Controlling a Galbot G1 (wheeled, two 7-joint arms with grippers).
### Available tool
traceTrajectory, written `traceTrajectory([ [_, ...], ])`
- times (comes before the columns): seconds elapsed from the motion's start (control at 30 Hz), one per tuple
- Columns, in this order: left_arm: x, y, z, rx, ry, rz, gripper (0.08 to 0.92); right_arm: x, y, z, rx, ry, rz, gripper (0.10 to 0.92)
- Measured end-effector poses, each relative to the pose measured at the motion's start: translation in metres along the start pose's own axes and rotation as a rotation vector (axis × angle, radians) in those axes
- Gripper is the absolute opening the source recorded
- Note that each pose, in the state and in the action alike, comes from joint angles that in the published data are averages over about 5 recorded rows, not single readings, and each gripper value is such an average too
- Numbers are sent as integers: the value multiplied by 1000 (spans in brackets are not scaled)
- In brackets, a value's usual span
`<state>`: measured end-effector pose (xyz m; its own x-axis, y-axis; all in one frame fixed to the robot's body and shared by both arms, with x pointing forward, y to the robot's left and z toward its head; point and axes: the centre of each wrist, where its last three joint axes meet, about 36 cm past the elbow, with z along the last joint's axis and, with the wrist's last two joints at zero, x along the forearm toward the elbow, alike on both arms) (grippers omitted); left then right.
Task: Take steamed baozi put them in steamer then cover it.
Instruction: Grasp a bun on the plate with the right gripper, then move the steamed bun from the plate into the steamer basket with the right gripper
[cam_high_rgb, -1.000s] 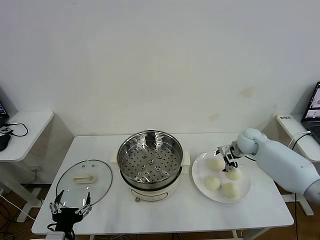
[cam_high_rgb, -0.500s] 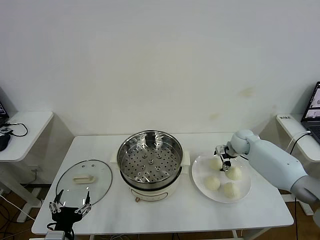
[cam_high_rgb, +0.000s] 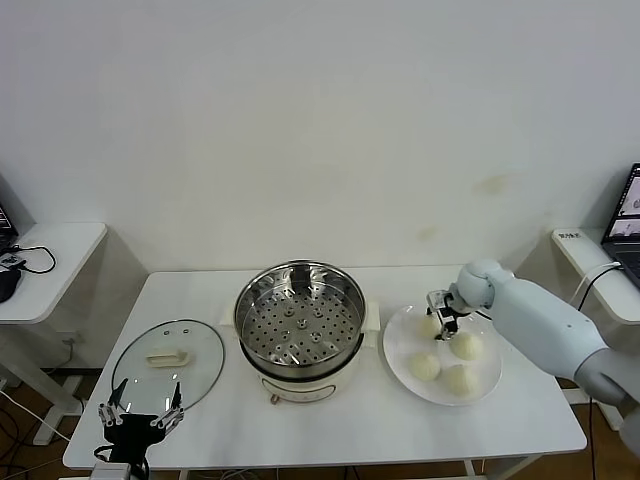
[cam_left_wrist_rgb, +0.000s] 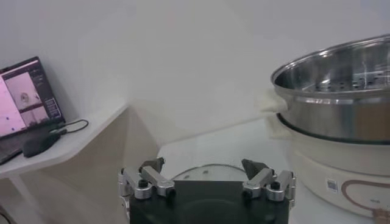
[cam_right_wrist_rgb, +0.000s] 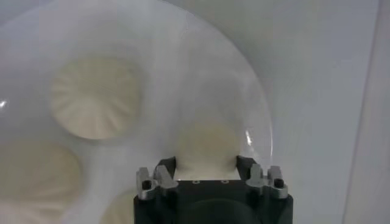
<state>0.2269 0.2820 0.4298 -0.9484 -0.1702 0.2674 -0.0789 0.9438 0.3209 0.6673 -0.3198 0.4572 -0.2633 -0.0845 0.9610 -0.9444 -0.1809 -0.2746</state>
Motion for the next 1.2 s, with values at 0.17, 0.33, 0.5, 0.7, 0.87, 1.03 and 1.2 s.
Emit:
traceTrajectory([
  [0.17,-1,-1,0,-1,-2,5,823,28,-9,1,-3,-13,16,629],
  [0.33,-2,-1,0,-5,-4,12,823,67,-22,1,-5,-32,57,635],
  [0.5,-4,-1,-1,-8,-9,20,823,112,-42,-14,11,-75,119,636],
  [0.7,-7,1,-3,-12,-17,26,823,163,-68,-45,55,-132,190,636],
  [0.87,-9,5,-3,-16,-17,25,823,191,-88,-82,122,-181,233,640],
  [1.03,-12,8,-1,-17,-14,20,823,202,-104,-129,217,-224,254,644],
  [1.2,-15,11,0,-18,-13,12,823,198,-112,-178,335,-260,252,643],
])
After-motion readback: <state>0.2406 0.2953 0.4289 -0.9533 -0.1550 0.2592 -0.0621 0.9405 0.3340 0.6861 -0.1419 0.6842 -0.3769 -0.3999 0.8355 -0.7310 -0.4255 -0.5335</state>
